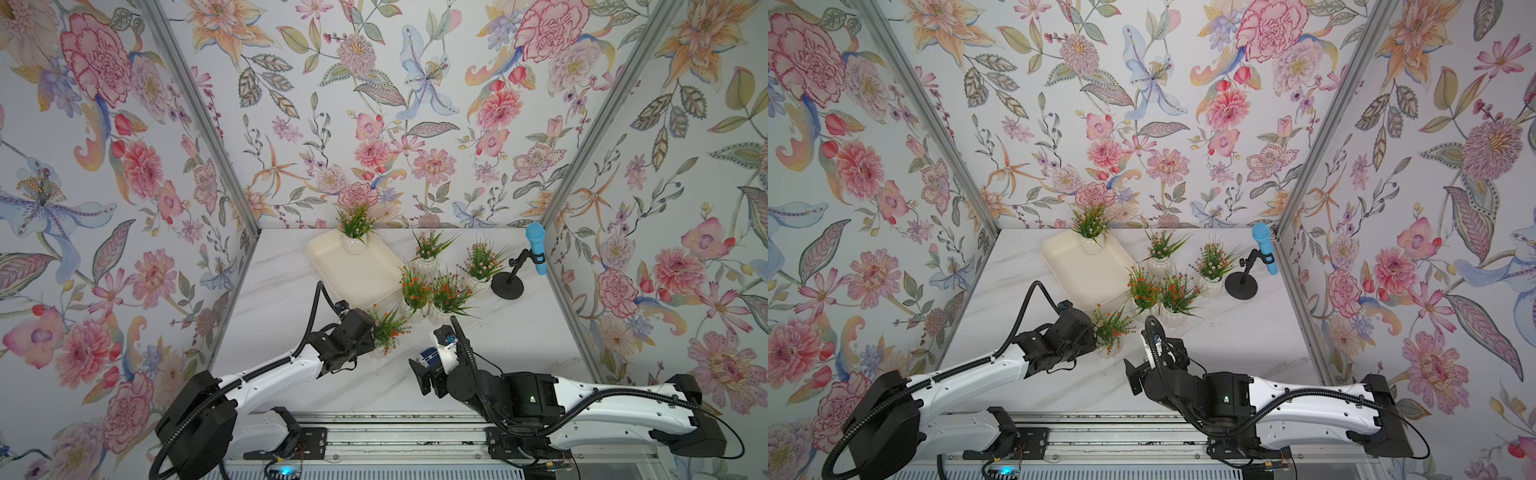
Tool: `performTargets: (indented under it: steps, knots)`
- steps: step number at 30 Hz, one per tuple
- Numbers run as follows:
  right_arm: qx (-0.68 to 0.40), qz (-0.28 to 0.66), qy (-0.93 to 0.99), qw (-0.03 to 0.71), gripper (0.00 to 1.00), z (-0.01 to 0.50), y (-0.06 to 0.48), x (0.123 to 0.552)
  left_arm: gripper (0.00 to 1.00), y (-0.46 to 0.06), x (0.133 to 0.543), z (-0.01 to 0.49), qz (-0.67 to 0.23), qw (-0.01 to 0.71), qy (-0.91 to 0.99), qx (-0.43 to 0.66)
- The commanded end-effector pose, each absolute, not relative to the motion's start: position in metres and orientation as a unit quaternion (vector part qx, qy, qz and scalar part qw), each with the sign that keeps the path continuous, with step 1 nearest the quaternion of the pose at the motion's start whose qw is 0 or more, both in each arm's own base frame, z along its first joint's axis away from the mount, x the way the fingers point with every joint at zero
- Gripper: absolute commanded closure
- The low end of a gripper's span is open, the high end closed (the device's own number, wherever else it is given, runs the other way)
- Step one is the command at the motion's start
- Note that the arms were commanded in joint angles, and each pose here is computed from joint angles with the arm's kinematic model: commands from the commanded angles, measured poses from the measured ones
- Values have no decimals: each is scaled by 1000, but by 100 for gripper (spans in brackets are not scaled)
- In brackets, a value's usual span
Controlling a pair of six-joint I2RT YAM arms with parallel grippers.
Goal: Put the potted gypsophila into the storage box
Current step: Pick up the baby's breath potted plant from the center of the board.
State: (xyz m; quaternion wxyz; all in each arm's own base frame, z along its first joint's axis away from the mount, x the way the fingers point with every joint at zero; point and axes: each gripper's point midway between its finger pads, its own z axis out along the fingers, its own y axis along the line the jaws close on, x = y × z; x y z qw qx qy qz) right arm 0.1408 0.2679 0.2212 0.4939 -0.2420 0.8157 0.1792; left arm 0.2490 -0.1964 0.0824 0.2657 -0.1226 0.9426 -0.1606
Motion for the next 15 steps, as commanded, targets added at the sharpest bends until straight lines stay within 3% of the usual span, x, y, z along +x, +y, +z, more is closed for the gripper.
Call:
performTargets:
  steps: [1,15]
  knots:
    - [-231,172,816,501,0,225,267,143,72,-189,242,72,-108,249,959,-87]
    - [-243,154,814,505,0,227,275,146,90,-194,247,71,-100,249,961,-70]
